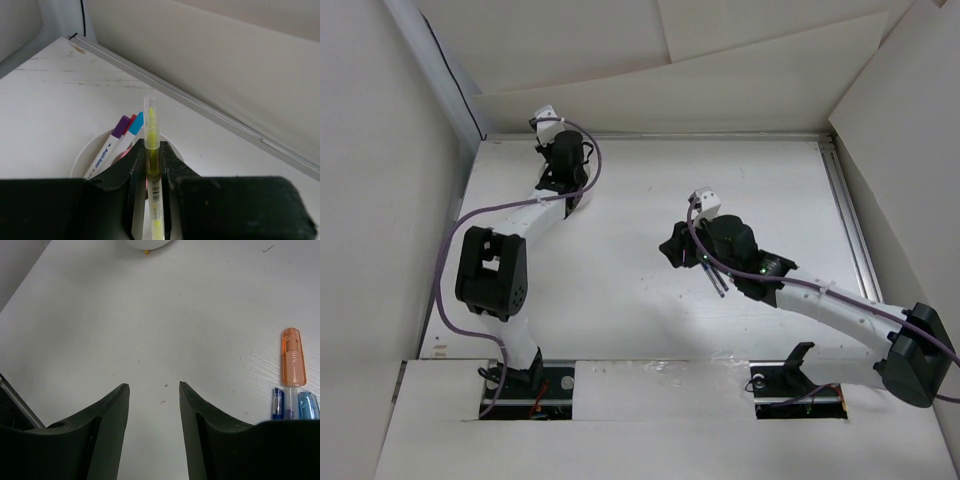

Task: Sort the stationery into containers
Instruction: Place the pen in the storage box.

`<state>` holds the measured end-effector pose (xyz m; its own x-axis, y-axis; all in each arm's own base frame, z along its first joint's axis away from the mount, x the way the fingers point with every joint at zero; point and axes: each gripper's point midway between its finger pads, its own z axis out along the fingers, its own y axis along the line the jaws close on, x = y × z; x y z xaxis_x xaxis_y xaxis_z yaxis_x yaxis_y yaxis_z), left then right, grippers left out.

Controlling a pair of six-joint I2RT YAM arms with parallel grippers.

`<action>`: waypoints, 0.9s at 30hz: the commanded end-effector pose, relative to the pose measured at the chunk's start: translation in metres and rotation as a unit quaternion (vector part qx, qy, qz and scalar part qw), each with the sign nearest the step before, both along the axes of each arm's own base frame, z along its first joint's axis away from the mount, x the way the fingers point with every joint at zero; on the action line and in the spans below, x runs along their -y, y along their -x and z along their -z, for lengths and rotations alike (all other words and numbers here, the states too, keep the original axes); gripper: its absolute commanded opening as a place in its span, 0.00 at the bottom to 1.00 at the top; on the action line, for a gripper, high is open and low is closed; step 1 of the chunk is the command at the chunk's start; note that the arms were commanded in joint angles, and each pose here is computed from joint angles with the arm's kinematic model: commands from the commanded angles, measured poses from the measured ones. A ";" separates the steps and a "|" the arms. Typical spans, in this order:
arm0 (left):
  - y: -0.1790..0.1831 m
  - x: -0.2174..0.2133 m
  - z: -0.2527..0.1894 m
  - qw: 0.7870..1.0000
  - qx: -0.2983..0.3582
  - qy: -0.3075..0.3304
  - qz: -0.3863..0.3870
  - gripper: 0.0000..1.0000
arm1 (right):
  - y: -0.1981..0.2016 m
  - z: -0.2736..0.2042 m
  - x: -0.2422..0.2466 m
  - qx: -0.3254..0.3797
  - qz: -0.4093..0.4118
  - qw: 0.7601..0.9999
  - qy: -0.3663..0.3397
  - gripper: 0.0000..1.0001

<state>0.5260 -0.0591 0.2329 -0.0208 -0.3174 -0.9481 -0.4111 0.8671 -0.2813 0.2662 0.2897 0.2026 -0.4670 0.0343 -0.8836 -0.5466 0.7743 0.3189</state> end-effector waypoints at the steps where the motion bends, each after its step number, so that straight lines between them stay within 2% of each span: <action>1: -0.012 -0.007 -0.036 0.998 0.044 -0.027 -0.022 0.00 | -0.009 -0.007 0.003 0.014 0.014 1.000 -0.008 0.51; 14: -0.041 0.012 -0.017 0.995 0.035 -0.091 -0.025 0.00 | -0.015 -0.003 0.007 0.014 0.023 1.000 -0.008 0.51; 27: -0.046 0.011 0.006 0.993 0.031 -0.107 -0.030 0.02 | -0.029 0.005 0.017 0.006 0.041 0.999 -0.009 0.51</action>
<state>0.5696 -0.0744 0.2027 -0.0281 -0.0981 -0.9948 -0.4360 0.8967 -0.0761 0.2882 0.2701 0.1871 -0.4837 0.0495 -0.8738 -0.4783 0.8212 0.3113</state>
